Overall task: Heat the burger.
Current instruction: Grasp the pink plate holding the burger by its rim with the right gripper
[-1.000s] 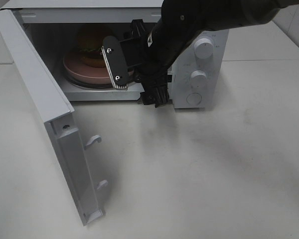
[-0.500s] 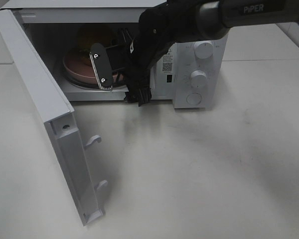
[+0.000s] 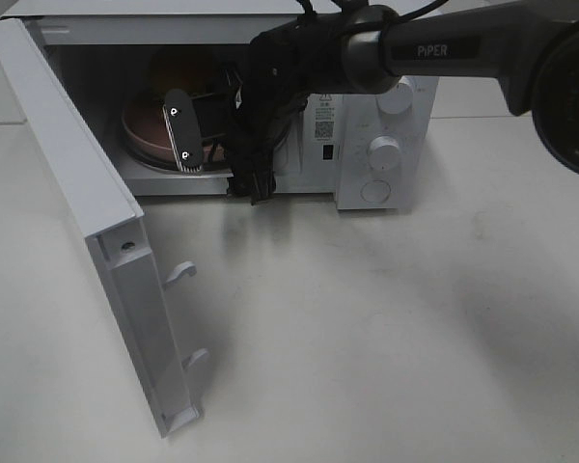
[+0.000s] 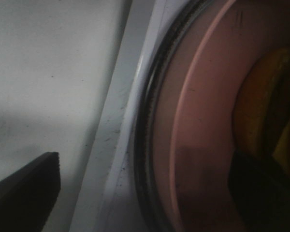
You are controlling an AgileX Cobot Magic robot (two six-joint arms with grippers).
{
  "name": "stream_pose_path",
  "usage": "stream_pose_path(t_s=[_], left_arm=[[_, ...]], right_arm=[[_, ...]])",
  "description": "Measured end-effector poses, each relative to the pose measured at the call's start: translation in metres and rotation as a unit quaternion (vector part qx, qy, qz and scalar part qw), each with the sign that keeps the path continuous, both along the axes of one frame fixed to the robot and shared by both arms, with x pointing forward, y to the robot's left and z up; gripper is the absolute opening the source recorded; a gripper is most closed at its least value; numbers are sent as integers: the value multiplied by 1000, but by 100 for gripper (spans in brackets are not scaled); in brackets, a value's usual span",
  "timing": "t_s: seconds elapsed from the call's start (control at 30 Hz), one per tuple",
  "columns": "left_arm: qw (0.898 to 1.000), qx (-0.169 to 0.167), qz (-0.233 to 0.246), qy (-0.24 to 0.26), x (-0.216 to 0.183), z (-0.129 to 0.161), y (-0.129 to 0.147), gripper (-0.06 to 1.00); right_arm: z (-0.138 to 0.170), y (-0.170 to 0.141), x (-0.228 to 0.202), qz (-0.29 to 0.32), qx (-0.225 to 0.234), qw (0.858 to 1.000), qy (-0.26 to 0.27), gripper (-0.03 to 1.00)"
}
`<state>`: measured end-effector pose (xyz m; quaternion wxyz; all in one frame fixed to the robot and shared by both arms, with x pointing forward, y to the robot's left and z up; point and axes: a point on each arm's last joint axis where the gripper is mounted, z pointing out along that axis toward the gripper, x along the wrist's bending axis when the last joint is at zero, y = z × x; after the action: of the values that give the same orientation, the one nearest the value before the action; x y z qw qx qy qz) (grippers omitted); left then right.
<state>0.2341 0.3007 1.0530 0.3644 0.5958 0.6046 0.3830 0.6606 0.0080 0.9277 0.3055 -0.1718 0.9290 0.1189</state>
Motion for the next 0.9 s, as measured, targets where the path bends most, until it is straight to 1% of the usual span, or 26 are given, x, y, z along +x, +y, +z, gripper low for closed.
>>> stream_pose_path(t_s=[0.1,0.17,0.4,0.43,0.47,0.5,0.53,0.57,0.6,0.63,0.67,0.7,0.73,0.77,0.8,0.83,0.9], left_arm=[[1000,0,0,0,0,0,0,99],[1000,0,0,0,0,0,0,99],[1000,0,0,0,0,0,0,99],[1000,0,0,0,0,0,0,99],[1000,0,0,0,0,0,0,99],[1000,0,0,0,0,0,0,99],[1000,0,0,0,0,0,0,99],[1000,0,0,0,0,0,0,99],[1000,0,0,0,0,0,0,99],[1000,0,0,0,0,0,0,99],[1000,0,0,0,0,0,0,99],[1000,0,0,0,0,0,0,99],[1000,0,0,0,0,0,0,99],[1000,0,0,0,0,0,0,99],[1000,0,0,0,0,0,0,99],[1000,0,0,0,0,0,0,99],[1000,0,0,0,0,0,0,99]], right_arm=[[0,2,5,-3,2,1000,-2,90],[-9,5,10,-10,3,1000,4,89],[-15,6,19,-18,9,1000,4,86],[-16,4,20,-21,9,1000,6,85],[-16,1,23,-24,8,1000,7,81],[-16,1,23,-24,8,1000,7,81],[-17,1,23,-26,7,1000,10,78],[-19,0,22,-29,5,999,18,70],[-19,0,22,-29,5,999,18,70],[-20,-1,22,-30,2,999,24,64],[-22,-1,20,-31,-3,999,33,51],[-22,-1,20,-31,-3,999,33,51],[-21,0,18,-31,-5,999,38,44],[-21,0,17,-30,-4,999,40,40],[-21,0,17,-30,-4,999,40,40],[-20,1,17,-30,-4,999,42,37],[-20,1,17,-30,-4,999,42,36]])
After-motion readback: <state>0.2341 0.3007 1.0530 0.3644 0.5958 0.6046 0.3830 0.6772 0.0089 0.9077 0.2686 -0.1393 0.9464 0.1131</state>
